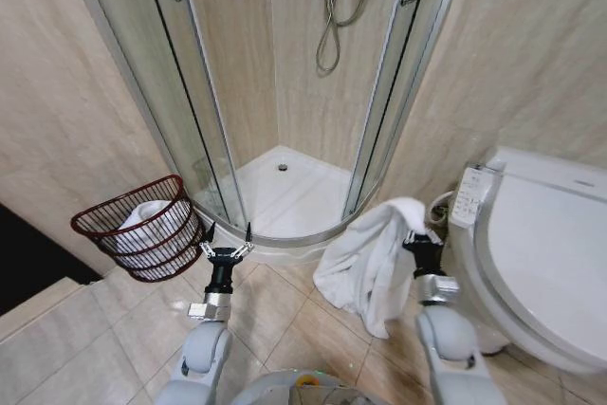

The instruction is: Discard the used towel into the hamper.

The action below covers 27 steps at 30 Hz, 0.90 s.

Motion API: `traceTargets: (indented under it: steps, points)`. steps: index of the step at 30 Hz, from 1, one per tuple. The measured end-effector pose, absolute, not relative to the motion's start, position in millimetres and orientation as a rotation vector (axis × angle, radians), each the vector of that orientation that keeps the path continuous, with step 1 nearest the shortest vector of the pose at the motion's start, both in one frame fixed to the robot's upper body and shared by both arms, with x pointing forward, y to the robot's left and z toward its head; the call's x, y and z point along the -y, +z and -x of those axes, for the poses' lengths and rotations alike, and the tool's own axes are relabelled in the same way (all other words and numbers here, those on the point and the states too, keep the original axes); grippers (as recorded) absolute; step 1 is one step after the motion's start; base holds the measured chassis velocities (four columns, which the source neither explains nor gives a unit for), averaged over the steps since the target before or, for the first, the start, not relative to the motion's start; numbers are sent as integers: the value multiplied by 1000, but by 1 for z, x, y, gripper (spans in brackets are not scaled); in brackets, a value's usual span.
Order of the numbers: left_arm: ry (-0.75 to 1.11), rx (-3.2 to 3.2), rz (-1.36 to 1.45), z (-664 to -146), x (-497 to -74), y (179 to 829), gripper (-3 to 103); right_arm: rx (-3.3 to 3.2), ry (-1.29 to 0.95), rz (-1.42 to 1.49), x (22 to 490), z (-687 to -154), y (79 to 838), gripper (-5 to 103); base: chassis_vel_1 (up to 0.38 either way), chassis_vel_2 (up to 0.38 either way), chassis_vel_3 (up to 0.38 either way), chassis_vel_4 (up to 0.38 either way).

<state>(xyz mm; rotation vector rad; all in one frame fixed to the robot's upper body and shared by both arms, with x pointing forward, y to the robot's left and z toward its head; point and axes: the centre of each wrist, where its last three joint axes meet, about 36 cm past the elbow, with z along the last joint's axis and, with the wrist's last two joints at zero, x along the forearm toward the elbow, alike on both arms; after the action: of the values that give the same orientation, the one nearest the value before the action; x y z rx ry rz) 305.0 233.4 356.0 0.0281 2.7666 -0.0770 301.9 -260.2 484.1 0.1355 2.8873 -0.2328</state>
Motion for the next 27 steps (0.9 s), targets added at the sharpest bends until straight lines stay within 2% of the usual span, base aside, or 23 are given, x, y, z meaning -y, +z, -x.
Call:
traceTargets:
  steps: [6, 21, 27]
  points:
    - [-69, -2785, -56, -299, -236, 356, 100, -2887, -161, -91, 248, -272, 502, 4, 0, 0, 0, 0]
    - [-61, -2784, -68, -299, -236, 357, 100, -2843, -185, -113, 238, -266, 507, 4, 6, 9, 7, 11]
    - [-57, -2784, -66, -301, -238, 355, 100, -2807, -260, -103, 231, -261, 505, 4, 48, 52, 55, 50]
